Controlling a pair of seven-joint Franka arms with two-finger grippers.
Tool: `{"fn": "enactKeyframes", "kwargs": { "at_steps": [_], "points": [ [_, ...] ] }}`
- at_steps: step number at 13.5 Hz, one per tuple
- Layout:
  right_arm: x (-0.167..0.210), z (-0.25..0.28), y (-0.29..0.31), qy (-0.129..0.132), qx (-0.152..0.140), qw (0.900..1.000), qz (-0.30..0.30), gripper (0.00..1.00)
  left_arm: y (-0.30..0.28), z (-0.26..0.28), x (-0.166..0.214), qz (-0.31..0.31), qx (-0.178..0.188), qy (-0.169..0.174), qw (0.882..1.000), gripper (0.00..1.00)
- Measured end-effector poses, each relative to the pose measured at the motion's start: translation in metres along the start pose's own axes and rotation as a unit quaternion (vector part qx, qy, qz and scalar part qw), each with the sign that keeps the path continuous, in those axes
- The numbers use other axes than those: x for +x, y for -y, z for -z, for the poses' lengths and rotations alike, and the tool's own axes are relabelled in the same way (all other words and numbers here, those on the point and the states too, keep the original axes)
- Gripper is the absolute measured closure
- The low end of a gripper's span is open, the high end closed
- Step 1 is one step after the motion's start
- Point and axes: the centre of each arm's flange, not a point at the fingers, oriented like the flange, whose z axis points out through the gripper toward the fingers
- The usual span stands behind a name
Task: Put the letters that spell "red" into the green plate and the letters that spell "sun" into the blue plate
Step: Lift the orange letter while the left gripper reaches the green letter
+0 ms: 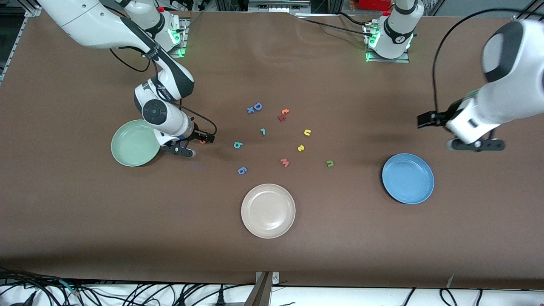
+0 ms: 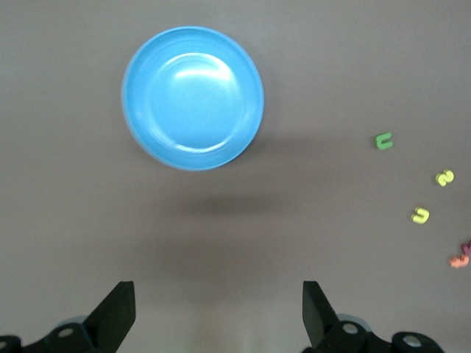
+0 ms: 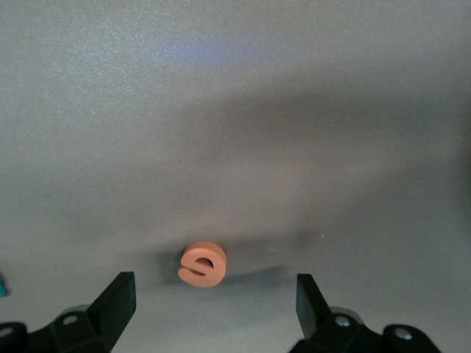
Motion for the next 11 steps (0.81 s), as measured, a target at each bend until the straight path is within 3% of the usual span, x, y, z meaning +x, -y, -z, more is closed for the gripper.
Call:
{"fn": "enactKeyframes", "kwargs": {
  "at_steps": [4, 6, 11],
  "points": [
    [0.002, -0.002, -0.002, -0.002, 0.0, 1.0, -0.003, 0.11, -0.043, -0.041, 0.03, -0.002, 0.003, -0.02, 1.0, 0.0],
    [0.003, -0.003, -0.003, -0.002, -0.001, 1.0, -0.004, 0.31, -0.055, -0.059, 0.039, -0.007, 0.003, -0.025, 1.0, 0.0],
    [-0.001, -0.007, 0.001, 0.001, -0.001, 1.0, -0.001, 0.34, -0.094, -0.109, 0.06, 0.01, 0.004, -0.034, 0.999, 0.0]
  ]
}}
